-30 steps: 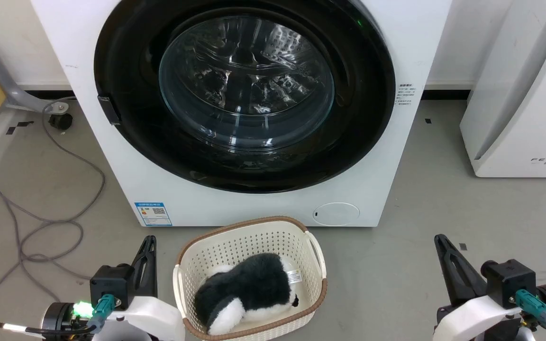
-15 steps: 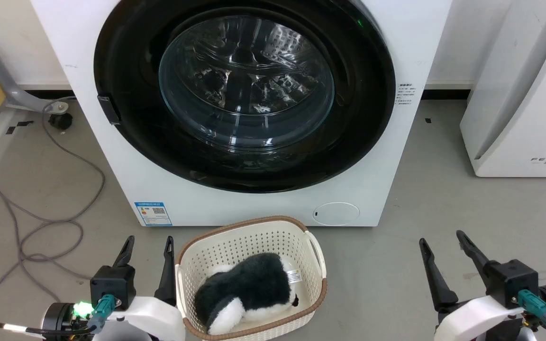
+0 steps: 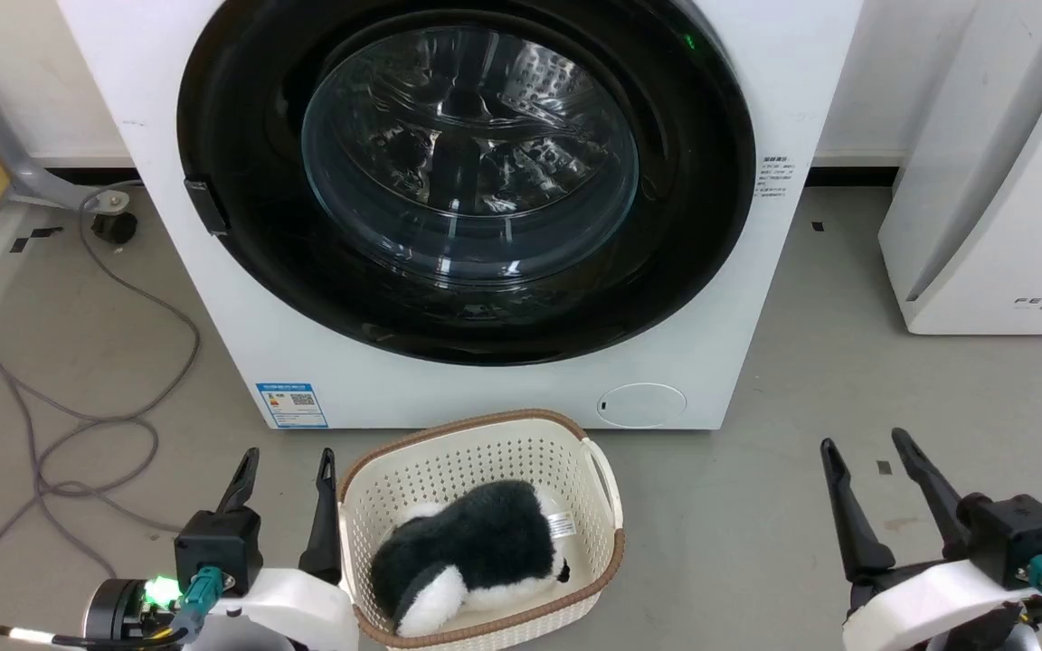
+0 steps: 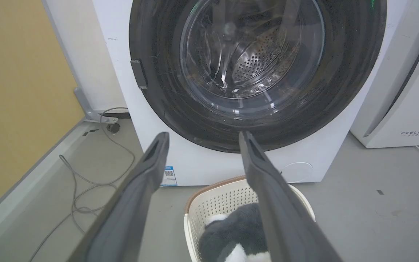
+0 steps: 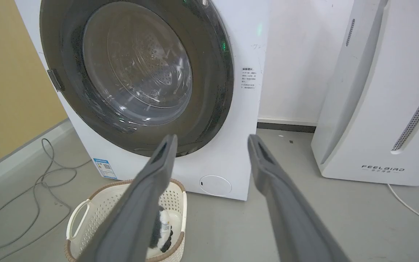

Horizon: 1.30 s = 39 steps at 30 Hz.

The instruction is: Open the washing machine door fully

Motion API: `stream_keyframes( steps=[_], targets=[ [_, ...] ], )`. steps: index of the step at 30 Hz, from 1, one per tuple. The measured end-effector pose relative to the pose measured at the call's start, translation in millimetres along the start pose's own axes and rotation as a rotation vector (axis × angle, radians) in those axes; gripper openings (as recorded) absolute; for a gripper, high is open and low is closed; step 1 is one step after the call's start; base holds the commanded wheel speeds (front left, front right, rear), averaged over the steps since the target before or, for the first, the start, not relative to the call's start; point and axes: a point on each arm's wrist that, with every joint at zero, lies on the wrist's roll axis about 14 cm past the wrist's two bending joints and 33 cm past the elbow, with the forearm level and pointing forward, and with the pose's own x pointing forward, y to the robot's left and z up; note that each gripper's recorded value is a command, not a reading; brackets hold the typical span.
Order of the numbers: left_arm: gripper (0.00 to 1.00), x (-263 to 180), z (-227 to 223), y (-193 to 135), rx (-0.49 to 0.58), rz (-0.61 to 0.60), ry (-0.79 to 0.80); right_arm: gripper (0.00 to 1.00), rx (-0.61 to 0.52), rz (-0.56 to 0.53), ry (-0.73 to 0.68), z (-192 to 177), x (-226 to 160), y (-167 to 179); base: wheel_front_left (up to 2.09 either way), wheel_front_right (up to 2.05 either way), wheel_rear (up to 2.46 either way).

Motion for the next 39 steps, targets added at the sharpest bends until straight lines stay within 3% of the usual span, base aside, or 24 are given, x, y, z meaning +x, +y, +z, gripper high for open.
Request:
stream_keyframes(
  steps=[3,4,5,14,24,39],
  targets=[
    [1.00,0,0,0,-0.001,0.003,-0.005,1.00,0.013,-0.004,-0.011,2,0,-1,0.00,0.00,0.00],
    [1.00,0,0,0,-0.004,0.004,-0.006,0.39,0.020,-0.006,-0.015,3,0,-2,0.00,0.00,0.00],
    [1.00,0,0,0,-0.008,0.004,-0.006,0.00,0.030,-0.009,-0.019,4,1,-3,0.00,0.00,0.00],
    [1.00,4,0,1,-0.016,0.014,-0.019,0.00,0.143,-0.047,-0.041,4,2,-15,0.00,0.00,0.00],
    [1.00,12,-1,2,-0.016,0.027,-0.027,0.00,0.445,-0.089,-0.059,-5,22,-27,0.00,0.00,0.00],
    [1.00,35,-8,5,-0.028,0.046,-0.032,0.00,0.669,-0.139,-0.096,1,85,-62,0.00,0.00,0.00]
  ],
)
